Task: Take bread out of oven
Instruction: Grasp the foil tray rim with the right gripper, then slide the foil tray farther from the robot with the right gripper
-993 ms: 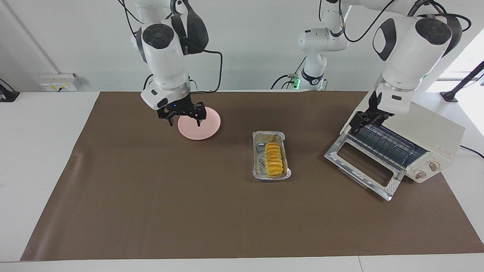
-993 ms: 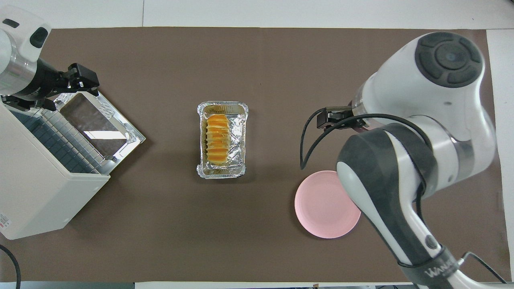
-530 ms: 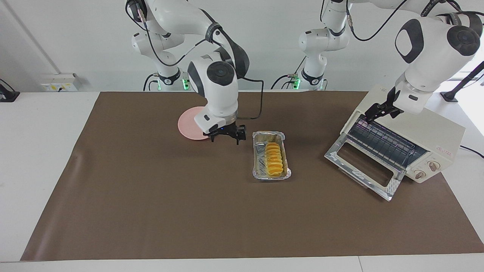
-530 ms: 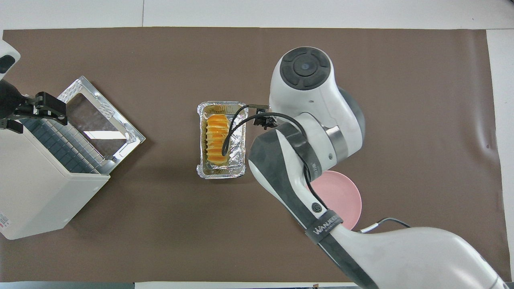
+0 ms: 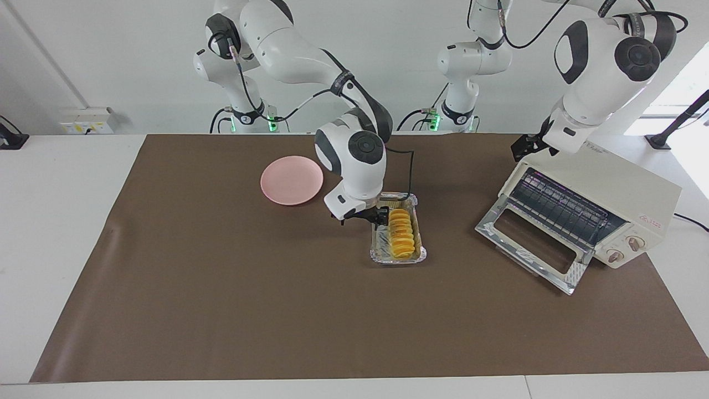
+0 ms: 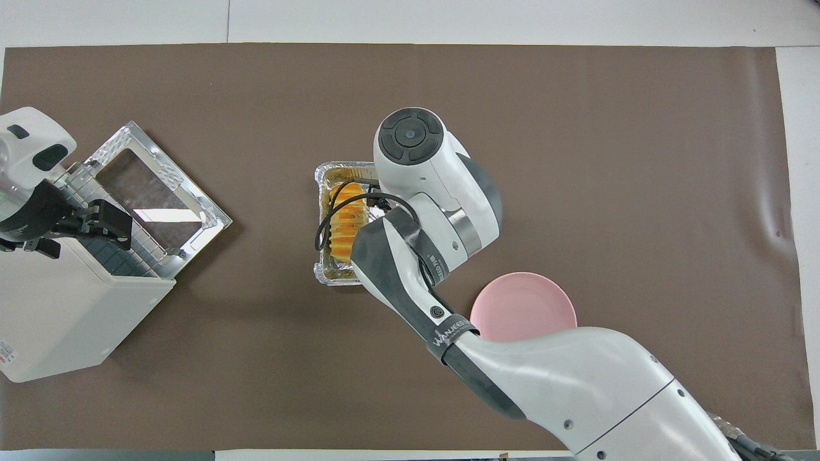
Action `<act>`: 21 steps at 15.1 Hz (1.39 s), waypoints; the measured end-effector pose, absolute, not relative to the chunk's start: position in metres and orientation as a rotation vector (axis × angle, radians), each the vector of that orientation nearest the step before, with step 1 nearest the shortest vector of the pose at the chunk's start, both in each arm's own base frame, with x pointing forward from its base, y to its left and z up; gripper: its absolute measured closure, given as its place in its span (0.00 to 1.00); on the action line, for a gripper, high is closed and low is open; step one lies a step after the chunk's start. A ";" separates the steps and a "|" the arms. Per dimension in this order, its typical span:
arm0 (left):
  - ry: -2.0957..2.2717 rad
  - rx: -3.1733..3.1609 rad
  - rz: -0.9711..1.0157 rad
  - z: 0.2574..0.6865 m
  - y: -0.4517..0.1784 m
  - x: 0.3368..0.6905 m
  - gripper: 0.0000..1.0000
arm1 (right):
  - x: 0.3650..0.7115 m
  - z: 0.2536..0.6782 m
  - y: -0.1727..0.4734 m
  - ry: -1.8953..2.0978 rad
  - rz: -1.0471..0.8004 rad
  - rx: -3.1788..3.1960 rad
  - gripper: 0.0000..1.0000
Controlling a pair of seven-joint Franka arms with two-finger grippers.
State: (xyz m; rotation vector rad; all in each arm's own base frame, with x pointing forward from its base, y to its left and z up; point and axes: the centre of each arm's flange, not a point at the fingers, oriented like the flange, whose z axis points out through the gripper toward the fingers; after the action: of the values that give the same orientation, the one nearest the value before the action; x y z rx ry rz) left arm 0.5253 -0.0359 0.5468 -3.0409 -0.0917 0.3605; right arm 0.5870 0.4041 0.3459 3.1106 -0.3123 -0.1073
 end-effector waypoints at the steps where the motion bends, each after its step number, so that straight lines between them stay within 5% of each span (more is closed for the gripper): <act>1: -0.083 -3.046 0.332 0.548 -0.036 0.525 0.00 | 0.587 0.344 0.407 -0.309 -0.096 3.117 0.00; 10: 0.106 -3.070 0.268 0.551 -0.030 0.529 0.00 | 0.576 0.292 0.430 -0.283 -0.123 3.093 0.04; 19: 0.072 -3.075 0.198 0.587 -0.052 0.539 0.00 | 0.583 0.305 0.428 -0.296 -0.104 3.099 0.95; 21: 0.065 -3.072 0.228 0.582 -0.051 0.538 0.00 | 0.584 0.307 0.428 -0.297 -0.101 3.101 0.98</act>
State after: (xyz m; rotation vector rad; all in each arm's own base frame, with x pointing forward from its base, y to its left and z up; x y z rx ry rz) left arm 0.5382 -0.0505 0.5816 -3.0721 0.0649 0.2282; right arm 0.5840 0.4283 0.3070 3.1010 -0.2965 -0.1008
